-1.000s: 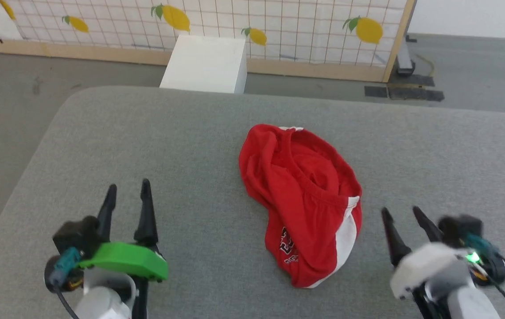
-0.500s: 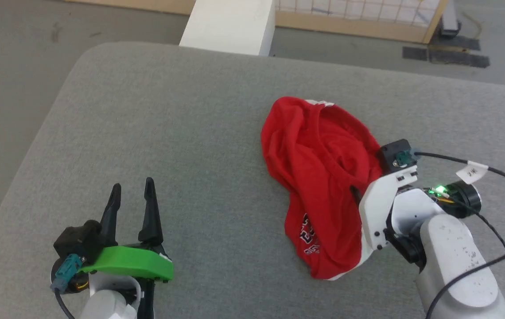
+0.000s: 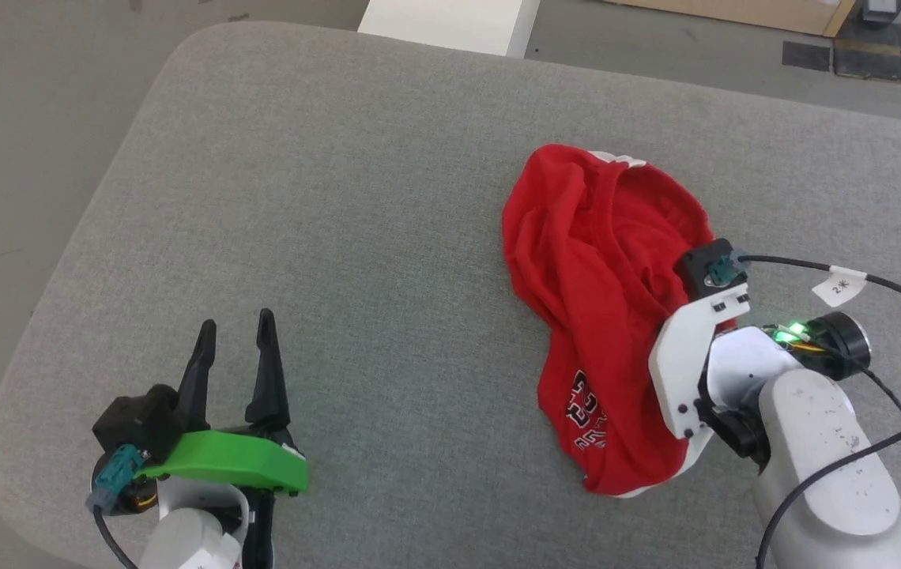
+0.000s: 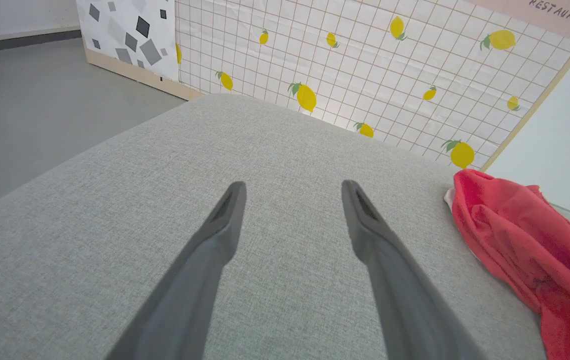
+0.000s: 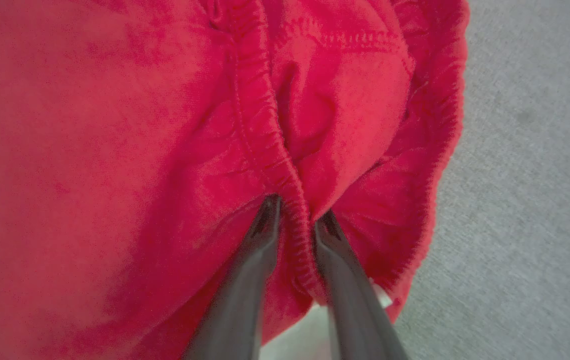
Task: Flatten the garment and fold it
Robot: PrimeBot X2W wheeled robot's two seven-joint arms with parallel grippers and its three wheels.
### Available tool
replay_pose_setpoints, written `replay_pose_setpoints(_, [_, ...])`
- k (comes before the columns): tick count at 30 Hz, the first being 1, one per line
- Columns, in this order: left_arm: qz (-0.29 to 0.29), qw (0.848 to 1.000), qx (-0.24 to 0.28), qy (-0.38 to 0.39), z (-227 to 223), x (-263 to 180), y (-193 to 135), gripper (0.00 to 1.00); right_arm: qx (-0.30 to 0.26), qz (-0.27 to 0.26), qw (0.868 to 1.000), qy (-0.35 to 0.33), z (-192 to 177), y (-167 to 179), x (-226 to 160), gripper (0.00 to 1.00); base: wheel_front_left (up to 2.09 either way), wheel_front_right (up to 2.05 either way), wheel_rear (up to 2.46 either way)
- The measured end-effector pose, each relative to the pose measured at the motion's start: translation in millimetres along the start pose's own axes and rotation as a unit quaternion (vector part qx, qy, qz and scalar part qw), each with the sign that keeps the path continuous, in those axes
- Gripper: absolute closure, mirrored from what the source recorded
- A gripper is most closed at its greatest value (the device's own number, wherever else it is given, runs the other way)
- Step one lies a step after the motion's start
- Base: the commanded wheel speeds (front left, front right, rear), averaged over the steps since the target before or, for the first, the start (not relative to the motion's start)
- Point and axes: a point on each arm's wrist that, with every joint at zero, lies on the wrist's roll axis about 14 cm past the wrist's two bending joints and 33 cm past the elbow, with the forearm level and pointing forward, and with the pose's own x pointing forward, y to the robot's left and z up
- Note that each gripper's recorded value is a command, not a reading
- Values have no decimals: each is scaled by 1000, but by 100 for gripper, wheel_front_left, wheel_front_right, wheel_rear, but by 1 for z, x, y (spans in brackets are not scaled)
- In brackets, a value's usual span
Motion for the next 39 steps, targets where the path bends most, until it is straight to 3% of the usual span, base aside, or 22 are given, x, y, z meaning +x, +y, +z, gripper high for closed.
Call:
replay_pose_setpoints(6, [-9,1000,-7,-12,7,1,-7,0,44,-19,997,-64,25,-22,-22,100,0,0,0])
replay_pose_setpoints(10, [-24,999,-12,-19,12,2,-17,0,111,-79,984,-110,32,-74,-51,100,0,0,0])
replay_pose_setpoints(16, [-44,999,-22,-23,15,1,-31,0,228,-193,948,-108,-26,-154,-97,100,0,0,0])
replay_pose_setpoints(20, [-46,998,-22,-19,12,0,-32,0,278,-241,927,-73,-73,-178,-115,100,0,0,0])
replay_pose_setpoints(21, [-46,999,-22,-17,11,0,-32,0,285,-247,924,-65,-82,-180,-117,83,0,0,0])
replay_pose_setpoints(22, [-46,999,-23,-16,10,0,-31,0,289,-246,923,-61,-88,-179,-117,7,0,0,0])
replay_pose_setpoints(23, [-46,999,-23,-14,9,0,-31,0,294,-241,922,-68,-87,-177,-116,0,0,0,0])
replay_pose_setpoints(27, [-52,998,-25,-10,6,-1,-34,0,300,-214,918,-144,-60,-169,-117,0,0,0,0])
replay_pose_setpoints(30, [-61,997,-38,-11,8,-3,-39,0,284,-201,912,-217,-32,-162,-128,0,0,0,0])
replay_pose_setpoints(32, [-66,997,-43,-12,9,-4,-43,0,264,-192,914,-239,-24,-151,-132,0,0,0,0])
replay_pose_setpoints(37, [-85,995,-49,-18,14,-7,-55,0,240,-145,932,-229,-36,-109,-129,0,0,0,0])
replay_pose_setpoints(38, [-95,994,-50,-21,15,-7,-62,0,217,-110,950,-194,-42,-79,-121,0,0,0,0])
replay_pose_setpoints(39, [-97,994,-51,-21,16,-7,-64,0,207,-100,956,-181,-43,-71,-117,0,0,0,0])
